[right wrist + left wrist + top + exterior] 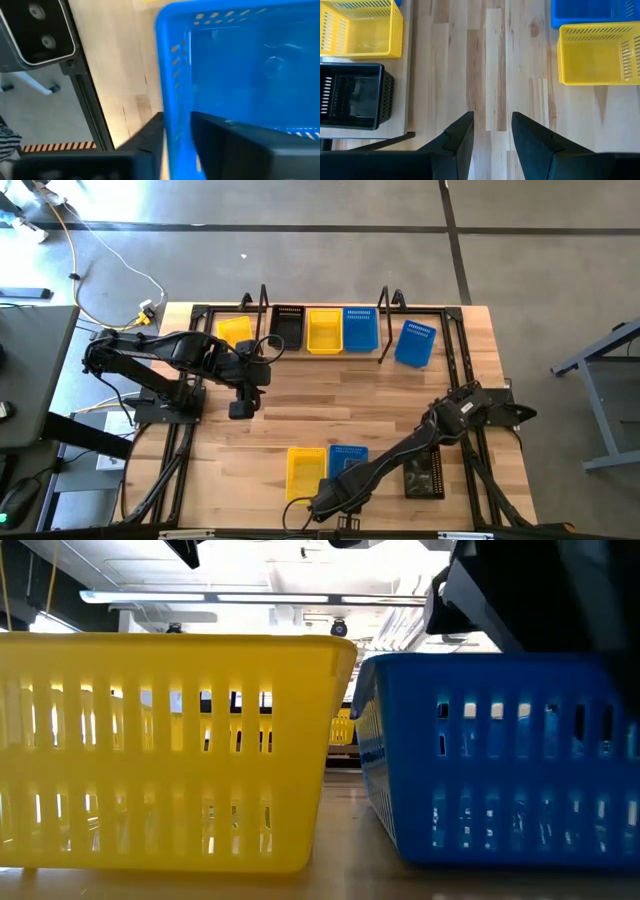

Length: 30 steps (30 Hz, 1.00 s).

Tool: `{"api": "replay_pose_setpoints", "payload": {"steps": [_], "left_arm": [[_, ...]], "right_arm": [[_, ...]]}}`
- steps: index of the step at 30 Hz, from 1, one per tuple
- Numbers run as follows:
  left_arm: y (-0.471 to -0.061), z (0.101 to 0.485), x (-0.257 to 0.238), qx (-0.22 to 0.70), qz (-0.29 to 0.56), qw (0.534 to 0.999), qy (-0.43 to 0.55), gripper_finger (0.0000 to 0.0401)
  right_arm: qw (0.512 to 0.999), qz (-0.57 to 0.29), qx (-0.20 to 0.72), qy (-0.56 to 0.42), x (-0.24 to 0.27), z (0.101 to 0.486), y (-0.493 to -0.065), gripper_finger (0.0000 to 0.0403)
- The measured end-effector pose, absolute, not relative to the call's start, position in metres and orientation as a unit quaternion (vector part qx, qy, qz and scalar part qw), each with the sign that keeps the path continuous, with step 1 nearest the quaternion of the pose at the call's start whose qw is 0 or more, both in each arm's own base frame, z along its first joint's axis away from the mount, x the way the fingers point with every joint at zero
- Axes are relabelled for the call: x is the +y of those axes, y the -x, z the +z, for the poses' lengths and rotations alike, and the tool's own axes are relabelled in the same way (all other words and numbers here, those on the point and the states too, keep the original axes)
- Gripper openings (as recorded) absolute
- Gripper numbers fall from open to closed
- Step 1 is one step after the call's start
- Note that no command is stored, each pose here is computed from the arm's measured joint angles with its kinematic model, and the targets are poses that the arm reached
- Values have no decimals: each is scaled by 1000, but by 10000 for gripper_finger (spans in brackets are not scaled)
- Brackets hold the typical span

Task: Stack baskets on shelf by color
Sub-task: Stack the bottom blue bin on the blue bin on the shelf

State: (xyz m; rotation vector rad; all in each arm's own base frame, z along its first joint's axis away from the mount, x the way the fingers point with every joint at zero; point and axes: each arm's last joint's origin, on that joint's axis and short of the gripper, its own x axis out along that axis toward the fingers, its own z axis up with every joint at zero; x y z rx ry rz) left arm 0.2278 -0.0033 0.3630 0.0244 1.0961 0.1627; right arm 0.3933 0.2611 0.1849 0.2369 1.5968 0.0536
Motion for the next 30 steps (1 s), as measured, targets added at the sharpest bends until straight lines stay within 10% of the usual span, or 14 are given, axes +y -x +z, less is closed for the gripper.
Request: {"api": "replay_pose_setpoints", "payload": {"steps": [3,30], "left_arm": [[-228,363,-3,520,77,850,-11,122],[-228,363,-4,523,60,850,-11,122]], "right_arm": [[689,26,718,-100,258,186,-394,12],[768,-120,629,-5,142,299,-384,1]]}}
